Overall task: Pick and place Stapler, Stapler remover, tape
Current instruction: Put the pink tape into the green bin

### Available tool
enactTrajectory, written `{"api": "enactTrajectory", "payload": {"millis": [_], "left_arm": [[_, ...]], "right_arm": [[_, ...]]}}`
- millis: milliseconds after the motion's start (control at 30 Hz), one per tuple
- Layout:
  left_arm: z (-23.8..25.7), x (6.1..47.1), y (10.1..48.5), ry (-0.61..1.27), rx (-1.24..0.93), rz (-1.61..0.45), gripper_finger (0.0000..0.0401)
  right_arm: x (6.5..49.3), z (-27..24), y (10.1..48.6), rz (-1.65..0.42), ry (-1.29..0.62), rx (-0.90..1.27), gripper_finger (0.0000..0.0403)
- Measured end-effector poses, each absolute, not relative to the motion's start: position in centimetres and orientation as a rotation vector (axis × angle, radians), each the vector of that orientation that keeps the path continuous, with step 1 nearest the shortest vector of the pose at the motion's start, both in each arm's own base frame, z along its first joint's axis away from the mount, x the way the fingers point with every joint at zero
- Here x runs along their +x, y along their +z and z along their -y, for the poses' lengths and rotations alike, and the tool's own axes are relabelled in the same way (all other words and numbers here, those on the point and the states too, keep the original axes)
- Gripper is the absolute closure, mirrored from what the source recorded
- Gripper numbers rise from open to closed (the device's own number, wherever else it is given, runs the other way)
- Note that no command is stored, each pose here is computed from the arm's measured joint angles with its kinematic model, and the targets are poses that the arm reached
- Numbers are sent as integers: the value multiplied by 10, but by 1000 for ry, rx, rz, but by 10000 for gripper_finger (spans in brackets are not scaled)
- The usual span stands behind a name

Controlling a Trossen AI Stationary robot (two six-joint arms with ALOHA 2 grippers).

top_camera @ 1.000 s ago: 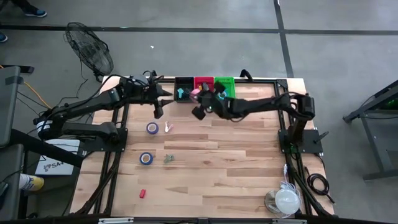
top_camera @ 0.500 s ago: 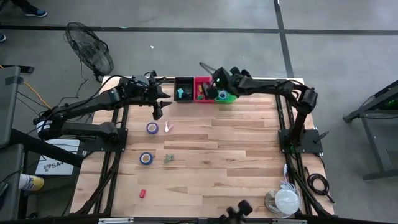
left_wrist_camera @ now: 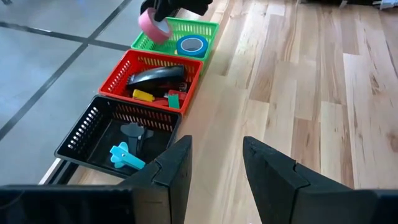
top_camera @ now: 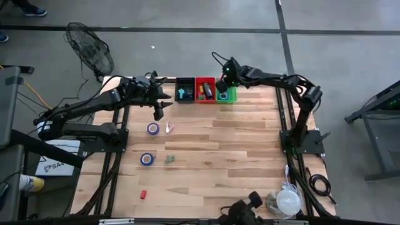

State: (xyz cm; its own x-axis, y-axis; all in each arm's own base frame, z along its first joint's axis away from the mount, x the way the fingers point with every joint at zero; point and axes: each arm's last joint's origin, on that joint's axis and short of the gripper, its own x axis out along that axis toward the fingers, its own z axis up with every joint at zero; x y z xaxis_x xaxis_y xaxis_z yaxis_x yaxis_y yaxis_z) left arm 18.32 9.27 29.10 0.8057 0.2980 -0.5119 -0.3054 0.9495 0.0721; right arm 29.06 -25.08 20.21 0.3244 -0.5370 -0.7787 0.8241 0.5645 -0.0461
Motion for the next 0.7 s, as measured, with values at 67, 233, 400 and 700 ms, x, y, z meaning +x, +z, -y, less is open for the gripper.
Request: {"api": "enactTrajectory", "payload": {"millis": [67, 233, 400, 700], "left_arm": [[-93, 183, 291, 323, -15, -545, 261], [-93, 184, 292, 326, -14, -528, 261], [-93, 184, 292, 327, -16, -529, 261], [-93, 183, 292, 326, -20, -539, 261]], "right_arm": [[287, 252, 201, -858, -923, 418, 378], [282, 255, 199, -879, -902, 459, 378], [281, 256, 199, -878, -903, 464, 377], [281, 256, 199, -880, -920, 460, 326]]}}
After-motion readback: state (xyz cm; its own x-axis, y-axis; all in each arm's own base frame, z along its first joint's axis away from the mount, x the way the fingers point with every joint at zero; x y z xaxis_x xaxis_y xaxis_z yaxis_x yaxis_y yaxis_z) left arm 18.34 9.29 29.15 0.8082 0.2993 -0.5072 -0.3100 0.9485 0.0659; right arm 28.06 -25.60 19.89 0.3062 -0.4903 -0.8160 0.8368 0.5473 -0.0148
